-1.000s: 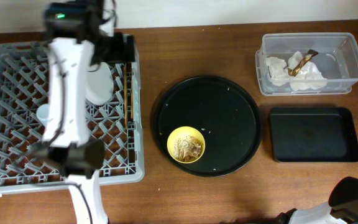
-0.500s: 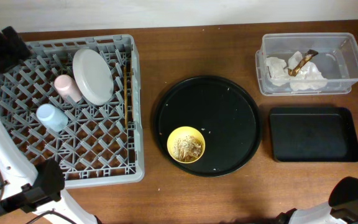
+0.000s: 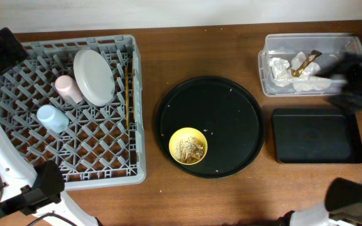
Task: Sort waste into correct bins and load items into the dishwasher rack
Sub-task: 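Reach the right gripper to the yellow bowl on the tray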
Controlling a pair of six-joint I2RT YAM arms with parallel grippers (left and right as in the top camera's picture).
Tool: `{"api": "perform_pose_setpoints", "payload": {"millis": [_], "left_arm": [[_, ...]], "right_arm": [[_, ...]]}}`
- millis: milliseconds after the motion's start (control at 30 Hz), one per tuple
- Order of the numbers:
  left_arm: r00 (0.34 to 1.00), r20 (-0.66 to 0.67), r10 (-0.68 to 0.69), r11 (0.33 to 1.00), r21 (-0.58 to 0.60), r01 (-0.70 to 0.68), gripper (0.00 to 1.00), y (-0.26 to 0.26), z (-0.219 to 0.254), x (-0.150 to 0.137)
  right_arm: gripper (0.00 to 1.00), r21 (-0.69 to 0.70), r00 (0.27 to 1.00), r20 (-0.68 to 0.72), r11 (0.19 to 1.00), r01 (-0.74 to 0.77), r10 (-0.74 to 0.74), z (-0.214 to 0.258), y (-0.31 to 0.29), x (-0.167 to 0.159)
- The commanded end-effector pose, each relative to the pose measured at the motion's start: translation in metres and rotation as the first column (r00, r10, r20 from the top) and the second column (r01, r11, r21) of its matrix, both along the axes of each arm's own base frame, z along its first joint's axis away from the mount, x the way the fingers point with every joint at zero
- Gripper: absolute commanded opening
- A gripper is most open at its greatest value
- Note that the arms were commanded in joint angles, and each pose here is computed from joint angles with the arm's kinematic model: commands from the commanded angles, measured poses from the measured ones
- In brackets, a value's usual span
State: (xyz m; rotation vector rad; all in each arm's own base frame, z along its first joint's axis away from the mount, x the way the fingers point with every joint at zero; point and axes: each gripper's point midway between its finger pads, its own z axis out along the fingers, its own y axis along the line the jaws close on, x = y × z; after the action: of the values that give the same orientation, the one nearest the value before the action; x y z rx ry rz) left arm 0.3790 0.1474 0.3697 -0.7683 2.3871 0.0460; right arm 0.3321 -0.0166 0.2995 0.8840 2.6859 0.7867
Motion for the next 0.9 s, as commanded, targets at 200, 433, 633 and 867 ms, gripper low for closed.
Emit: {"api": "perform_pose_setpoints", "payload": {"millis": [200,433,633,867], "left_arm": [[1.000,0.010,0.011,1.000,-0.002,-0.011,0.99,0.001,0.003,-0.002],[1.000,0.010,0.011,1.000,-0.002,-0.011,0.99,0.001,0.003,-0.002],[1.000,0.010,0.011,1.000,-0.002,-0.011,0.99,0.001,0.003,-0.002],[1.000,0.010,0.011,1.000,-0.002,-0.011,0.99,0.001,0.003,-0.002]], "right_arm": [[0.99,-0.340,0.765,-0.013,0.717,-0.609,0.644,-0.037,0.207,-0.012],[0.99,-0.411,0.689,-0.132,0.593,-0.692,0.712,-0.094,0.287,-0.029],[0.73,-0.383,0.636,-0.357,0.514,-0.768,0.684,-0.180,0.320,-0.056],[0.55,-0.363,0.583,-0.480,0.457,-0.812,0.655,-0.229,0.322,-0.070]]}}
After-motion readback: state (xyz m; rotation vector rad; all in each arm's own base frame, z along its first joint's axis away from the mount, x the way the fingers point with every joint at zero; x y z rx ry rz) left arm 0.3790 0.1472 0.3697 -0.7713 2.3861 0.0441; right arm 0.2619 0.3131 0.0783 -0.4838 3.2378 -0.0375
